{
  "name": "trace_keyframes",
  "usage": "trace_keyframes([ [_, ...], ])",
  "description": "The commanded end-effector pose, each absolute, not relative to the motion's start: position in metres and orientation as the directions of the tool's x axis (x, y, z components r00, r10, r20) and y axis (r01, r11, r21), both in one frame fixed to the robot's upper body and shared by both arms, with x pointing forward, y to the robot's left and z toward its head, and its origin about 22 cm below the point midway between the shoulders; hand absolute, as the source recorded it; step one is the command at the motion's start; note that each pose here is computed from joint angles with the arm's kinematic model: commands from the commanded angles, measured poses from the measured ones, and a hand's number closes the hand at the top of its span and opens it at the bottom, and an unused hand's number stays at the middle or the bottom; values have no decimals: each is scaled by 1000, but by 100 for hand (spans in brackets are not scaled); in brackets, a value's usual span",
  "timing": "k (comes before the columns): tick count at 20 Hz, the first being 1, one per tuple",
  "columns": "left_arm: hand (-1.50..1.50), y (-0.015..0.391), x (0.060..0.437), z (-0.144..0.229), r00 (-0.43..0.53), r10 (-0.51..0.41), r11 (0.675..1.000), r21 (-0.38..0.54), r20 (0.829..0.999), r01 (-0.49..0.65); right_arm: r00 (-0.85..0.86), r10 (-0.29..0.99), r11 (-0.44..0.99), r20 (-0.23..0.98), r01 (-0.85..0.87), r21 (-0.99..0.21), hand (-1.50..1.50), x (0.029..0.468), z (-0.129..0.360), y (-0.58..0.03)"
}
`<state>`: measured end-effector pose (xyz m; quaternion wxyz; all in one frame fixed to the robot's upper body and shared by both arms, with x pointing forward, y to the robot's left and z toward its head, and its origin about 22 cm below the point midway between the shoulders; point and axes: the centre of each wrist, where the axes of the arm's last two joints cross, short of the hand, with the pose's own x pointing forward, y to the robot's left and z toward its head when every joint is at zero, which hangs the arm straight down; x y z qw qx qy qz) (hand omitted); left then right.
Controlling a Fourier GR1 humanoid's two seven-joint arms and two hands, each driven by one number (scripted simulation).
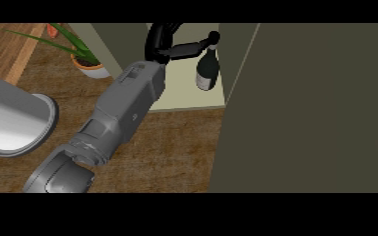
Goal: Pick up the wine, place it into the cabinet and close the cabinet
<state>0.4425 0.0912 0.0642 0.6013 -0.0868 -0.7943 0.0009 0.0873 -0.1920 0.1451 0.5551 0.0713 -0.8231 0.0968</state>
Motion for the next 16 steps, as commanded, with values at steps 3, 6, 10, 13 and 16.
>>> trace_keyframes([
  [3, -150, 88, 437, 55, -244, 174, 974, -131, 954, 182, -387, -80, 968, 919, -249, -20, -150, 65, 186, -203],
  [6, -150, 89, 434, 52, -242, 200, 969, -156, 949, 190, -370, -81, 971, 925, -240, -11, -150, 63, 192, -202],
  [10, -150, 86, 431, 55, -215, 254, 946, -196, 943, 260, -355, -81, 979, 931, -202, 9, -150, 68, 180, -201],
  [13, -150, 91, 421, 38, -209, 304, 931, -244, 929, 271, -359, -64, 980, 931, -197, -8, -150, 62, 182, -201],
  [16, -150, 89, 411, 33, -197, 327, 913, -255, 924, 317, -346, -57, 977, 936, -211, -18, -150, 62, 185, -202],
])
